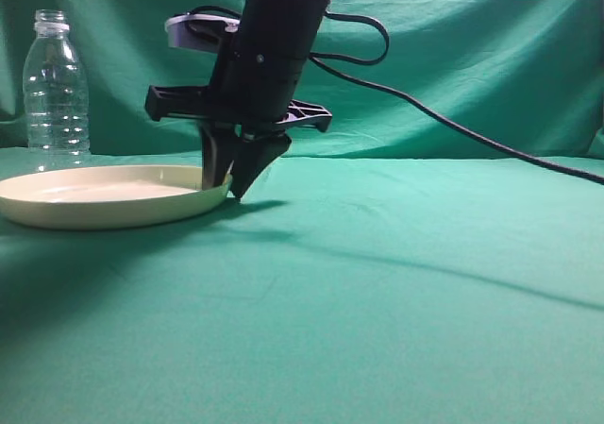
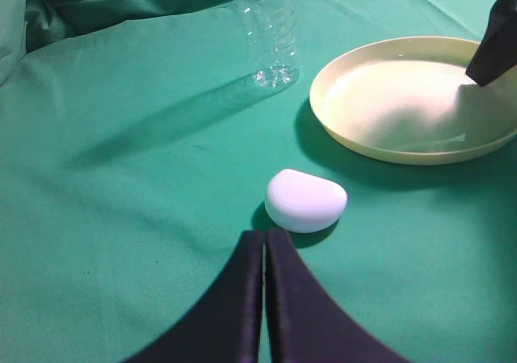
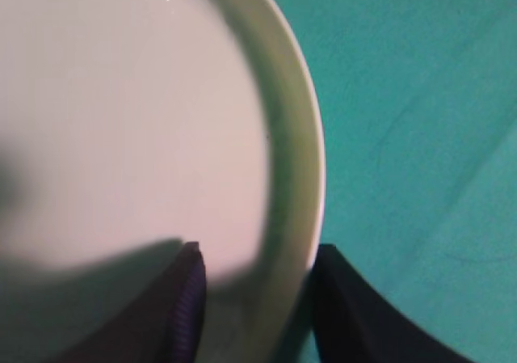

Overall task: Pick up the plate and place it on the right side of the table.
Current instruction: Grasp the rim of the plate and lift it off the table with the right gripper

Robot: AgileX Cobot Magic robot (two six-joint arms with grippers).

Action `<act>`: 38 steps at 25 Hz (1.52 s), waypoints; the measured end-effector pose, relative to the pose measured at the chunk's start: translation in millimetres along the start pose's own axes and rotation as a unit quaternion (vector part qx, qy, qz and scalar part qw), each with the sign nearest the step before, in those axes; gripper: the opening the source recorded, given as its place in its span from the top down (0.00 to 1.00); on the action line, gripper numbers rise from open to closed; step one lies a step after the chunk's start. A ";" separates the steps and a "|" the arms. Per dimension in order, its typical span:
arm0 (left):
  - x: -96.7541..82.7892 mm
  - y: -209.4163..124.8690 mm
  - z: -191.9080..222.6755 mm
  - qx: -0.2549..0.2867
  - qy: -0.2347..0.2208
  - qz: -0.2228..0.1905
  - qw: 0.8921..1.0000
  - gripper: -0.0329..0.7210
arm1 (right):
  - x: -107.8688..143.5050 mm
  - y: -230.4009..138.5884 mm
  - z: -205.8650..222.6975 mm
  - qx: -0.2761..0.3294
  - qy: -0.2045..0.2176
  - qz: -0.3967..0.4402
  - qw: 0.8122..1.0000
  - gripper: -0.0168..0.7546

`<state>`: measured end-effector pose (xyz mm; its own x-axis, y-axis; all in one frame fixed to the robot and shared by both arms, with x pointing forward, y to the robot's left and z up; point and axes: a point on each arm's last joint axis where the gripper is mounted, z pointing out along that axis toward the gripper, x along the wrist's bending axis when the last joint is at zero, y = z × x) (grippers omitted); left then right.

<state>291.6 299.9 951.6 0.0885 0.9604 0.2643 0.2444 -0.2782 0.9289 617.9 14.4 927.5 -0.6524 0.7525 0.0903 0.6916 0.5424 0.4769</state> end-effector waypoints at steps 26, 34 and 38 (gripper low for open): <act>0.0 0.0 0.0 0.000 0.000 0.000 1.000 0.96 | -122.5 -12.4 -182.8 0.089 -0.165 0.097 0.977 0.98; 0.0 0.0 0.0 0.000 0.000 0.000 1.000 0.96 | -190.8 -97.0 -201.6 0.127 -0.199 0.199 0.951 0.98; 0.0 0.0 0.0 0.000 0.000 0.000 1.000 0.96 | -201.6 -131.4 -182.3 0.148 -0.196 0.220 0.944 0.98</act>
<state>291.6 299.9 951.6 0.0885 0.9604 0.2643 0.2444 -0.2782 0.9289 602.1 -276.6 1006.0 -0.1580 0.9782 -0.1347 0.9628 0.1829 0.1989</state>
